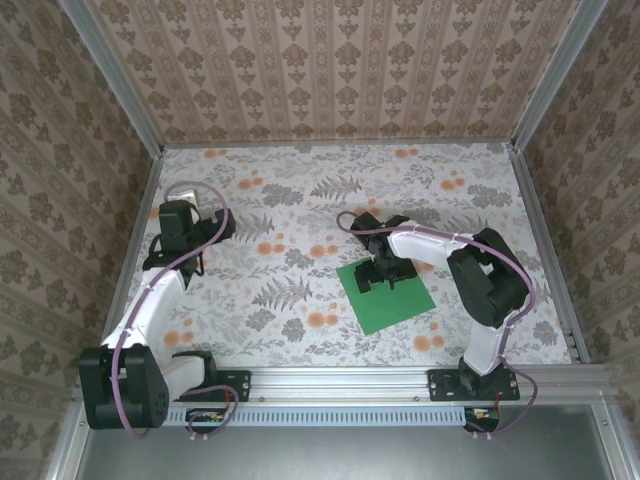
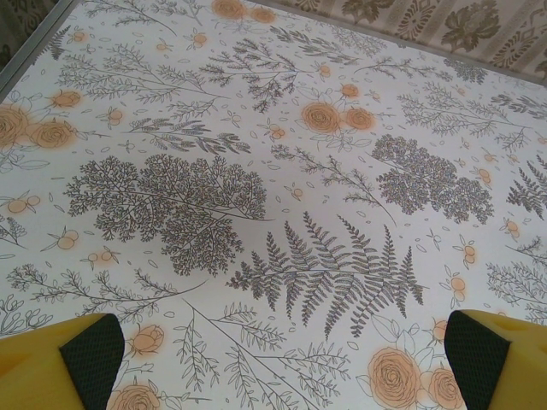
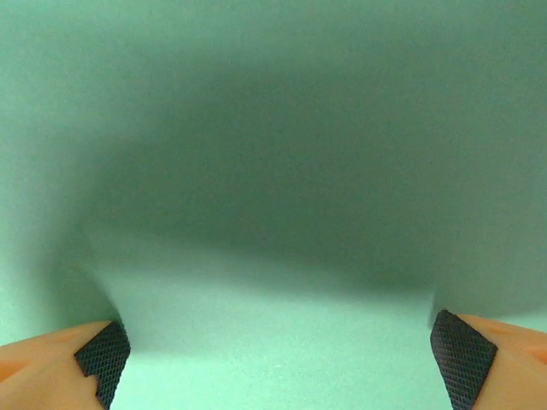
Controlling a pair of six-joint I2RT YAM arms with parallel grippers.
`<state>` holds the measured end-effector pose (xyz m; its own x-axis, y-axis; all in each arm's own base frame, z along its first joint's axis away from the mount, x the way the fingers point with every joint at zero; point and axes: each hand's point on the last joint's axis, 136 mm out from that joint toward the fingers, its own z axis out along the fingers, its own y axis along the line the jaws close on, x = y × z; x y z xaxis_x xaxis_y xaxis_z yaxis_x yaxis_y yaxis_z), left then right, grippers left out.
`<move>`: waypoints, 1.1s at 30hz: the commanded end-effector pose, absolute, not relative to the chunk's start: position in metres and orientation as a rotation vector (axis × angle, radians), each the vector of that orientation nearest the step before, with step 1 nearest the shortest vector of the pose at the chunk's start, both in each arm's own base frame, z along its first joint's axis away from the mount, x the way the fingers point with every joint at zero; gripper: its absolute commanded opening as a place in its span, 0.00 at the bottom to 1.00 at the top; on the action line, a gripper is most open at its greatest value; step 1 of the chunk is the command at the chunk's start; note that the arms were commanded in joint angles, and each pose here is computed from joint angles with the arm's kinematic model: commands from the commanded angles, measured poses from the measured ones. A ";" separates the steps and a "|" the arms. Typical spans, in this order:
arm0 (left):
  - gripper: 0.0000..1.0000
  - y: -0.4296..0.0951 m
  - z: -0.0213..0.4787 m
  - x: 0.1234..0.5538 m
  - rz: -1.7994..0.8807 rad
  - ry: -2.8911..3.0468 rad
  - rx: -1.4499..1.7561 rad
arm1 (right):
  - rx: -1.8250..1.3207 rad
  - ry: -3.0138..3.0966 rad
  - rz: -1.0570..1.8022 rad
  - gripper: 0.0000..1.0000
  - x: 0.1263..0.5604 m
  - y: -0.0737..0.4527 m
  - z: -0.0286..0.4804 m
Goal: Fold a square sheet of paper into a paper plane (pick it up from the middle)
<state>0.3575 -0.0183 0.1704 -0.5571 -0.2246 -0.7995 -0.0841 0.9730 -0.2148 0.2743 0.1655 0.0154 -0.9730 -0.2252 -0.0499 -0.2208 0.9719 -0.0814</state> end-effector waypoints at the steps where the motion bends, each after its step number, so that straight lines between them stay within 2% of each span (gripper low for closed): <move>1: 1.00 -0.018 0.184 0.363 -0.211 2.133 -0.233 | -0.370 3.119 -0.123 0.96 0.265 0.164 0.002; 9: 1.00 -0.017 0.183 0.362 -0.210 2.138 -0.236 | -0.326 3.181 -0.206 0.86 0.256 0.152 -0.022; 25: 1.00 -0.017 0.183 0.360 -0.214 2.140 -0.243 | -0.223 3.168 -0.136 0.69 0.263 0.143 -0.018; 31: 1.00 -0.019 0.182 0.359 -0.224 2.144 -0.244 | -0.190 3.098 -0.018 0.71 0.274 0.156 0.010; 33: 1.00 -0.019 0.183 0.359 -0.225 2.143 -0.245 | -0.190 3.075 0.019 0.75 0.276 0.160 0.021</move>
